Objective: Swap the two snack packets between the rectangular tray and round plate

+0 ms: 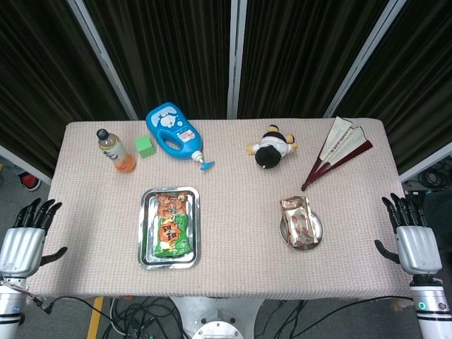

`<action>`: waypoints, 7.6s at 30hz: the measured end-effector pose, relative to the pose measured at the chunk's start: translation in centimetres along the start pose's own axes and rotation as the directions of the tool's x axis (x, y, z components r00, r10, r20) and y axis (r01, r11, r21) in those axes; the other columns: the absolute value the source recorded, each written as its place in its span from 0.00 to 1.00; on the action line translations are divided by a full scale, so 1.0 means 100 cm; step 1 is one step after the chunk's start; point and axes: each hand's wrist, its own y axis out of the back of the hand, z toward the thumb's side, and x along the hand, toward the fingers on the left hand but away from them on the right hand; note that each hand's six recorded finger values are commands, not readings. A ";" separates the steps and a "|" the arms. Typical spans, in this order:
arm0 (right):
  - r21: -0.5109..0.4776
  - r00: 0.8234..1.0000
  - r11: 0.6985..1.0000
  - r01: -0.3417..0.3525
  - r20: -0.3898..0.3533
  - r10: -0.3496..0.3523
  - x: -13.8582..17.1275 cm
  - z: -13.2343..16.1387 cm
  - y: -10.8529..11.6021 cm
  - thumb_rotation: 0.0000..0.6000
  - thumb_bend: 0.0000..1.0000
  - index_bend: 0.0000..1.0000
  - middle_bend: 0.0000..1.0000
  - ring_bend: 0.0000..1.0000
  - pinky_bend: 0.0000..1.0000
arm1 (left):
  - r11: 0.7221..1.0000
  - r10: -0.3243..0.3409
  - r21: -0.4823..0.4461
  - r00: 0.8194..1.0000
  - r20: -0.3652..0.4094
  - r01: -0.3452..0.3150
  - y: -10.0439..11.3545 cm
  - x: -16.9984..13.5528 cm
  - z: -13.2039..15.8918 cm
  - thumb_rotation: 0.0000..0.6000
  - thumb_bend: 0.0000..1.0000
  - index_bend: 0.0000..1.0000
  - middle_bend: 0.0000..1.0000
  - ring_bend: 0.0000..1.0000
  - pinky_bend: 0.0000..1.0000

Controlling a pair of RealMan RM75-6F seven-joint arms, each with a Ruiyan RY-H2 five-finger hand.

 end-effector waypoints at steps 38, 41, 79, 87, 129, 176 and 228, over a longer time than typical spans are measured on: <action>0.157 0.866 0.905 -0.396 -0.264 0.425 -0.064 0.131 -0.069 1.00 0.00 0.00 0.00 0.00 0.00 | 1.000 -0.018 -0.019 1.000 0.010 0.018 -0.008 -0.003 -0.003 1.00 0.04 0.13 0.11 0.05 0.13; 0.163 0.869 0.907 -0.389 -0.263 0.420 -0.068 0.138 -0.072 1.00 0.00 0.00 0.00 0.00 0.00 | 1.000 -0.022 -0.018 1.000 0.009 0.022 -0.010 -0.003 -0.005 1.00 0.04 0.13 0.11 0.05 0.13; 0.126 0.922 0.969 -0.211 -0.304 0.240 -0.082 0.156 -0.080 1.00 0.20 0.58 0.46 0.40 0.44 | 1.000 -0.025 -0.004 1.000 0.011 0.025 -0.010 -0.005 -0.007 1.00 0.04 0.13 0.11 0.05 0.14; 0.070 0.901 0.986 -0.149 -0.400 0.165 -0.074 0.183 -0.050 1.00 0.20 0.59 0.44 0.40 0.44 | 1.000 -0.017 -0.007 1.000 0.002 0.017 -0.009 -0.005 -0.009 1.00 0.04 0.13 0.11 0.05 0.14; 0.113 0.780 0.974 -0.196 -0.584 0.224 -0.075 0.298 -0.053 1.00 0.00 0.00 0.00 0.00 0.00 | 0.999 -0.027 -0.027 0.999 0.046 0.028 -0.007 -0.002 -0.009 1.00 0.05 0.14 0.11 0.05 0.14; -0.163 0.997 0.985 0.059 -0.046 -0.068 -0.060 0.021 0.048 1.00 0.00 0.00 0.00 0.00 0.00 | 0.899 -0.399 0.021 0.800 0.448 0.437 -0.091 0.111 0.211 1.00 0.00 0.06 0.00 0.00 0.10; -0.175 0.998 0.983 0.054 0.000 -0.055 -0.057 0.002 0.040 1.00 0.00 0.00 0.00 0.00 0.00 | 0.979 -0.114 -0.072 0.808 0.577 0.190 -0.035 0.171 0.285 1.00 0.20 0.35 0.43 0.40 0.55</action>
